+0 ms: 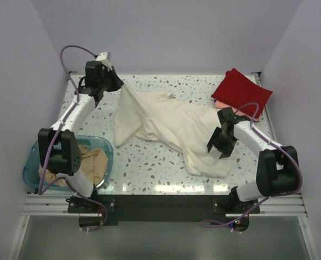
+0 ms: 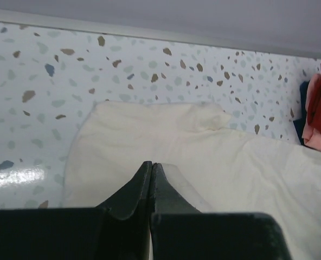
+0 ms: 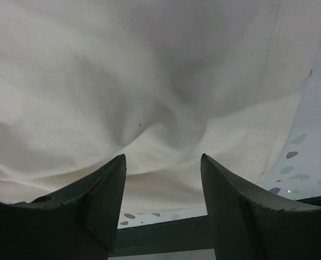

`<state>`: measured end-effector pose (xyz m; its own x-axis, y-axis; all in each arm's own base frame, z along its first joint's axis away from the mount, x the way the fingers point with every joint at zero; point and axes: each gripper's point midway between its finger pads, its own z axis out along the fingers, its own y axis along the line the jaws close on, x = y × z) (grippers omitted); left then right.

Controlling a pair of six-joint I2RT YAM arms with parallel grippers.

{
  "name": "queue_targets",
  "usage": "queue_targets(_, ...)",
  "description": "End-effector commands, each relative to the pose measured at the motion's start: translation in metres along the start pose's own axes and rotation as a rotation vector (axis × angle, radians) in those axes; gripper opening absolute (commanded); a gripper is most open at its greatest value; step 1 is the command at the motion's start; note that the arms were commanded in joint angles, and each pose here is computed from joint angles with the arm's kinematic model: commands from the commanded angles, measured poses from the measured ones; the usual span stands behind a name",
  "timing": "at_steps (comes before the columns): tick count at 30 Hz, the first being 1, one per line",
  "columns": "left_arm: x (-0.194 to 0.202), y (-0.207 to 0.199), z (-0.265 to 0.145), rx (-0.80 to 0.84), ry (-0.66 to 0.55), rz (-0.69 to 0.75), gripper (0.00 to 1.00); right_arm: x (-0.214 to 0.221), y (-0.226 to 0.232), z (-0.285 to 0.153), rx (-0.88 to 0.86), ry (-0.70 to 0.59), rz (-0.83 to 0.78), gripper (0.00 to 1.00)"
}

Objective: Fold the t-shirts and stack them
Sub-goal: Flatten the tshirt out

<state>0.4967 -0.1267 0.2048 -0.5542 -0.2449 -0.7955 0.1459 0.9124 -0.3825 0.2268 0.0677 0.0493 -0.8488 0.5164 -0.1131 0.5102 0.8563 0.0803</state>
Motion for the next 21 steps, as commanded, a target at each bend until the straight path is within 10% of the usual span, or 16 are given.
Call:
queue_targets(1,-0.012,0.011,-0.013,0.008,-0.054,-0.045,0.0,0.004,-0.006,0.004,0.027,0.005,-0.001,0.61)
queue_targets(21,-0.043,0.103,-0.065,-0.173,-0.146,-0.13,0.0,0.031,-0.03,-0.006,0.077,0.048,-0.006,0.71)
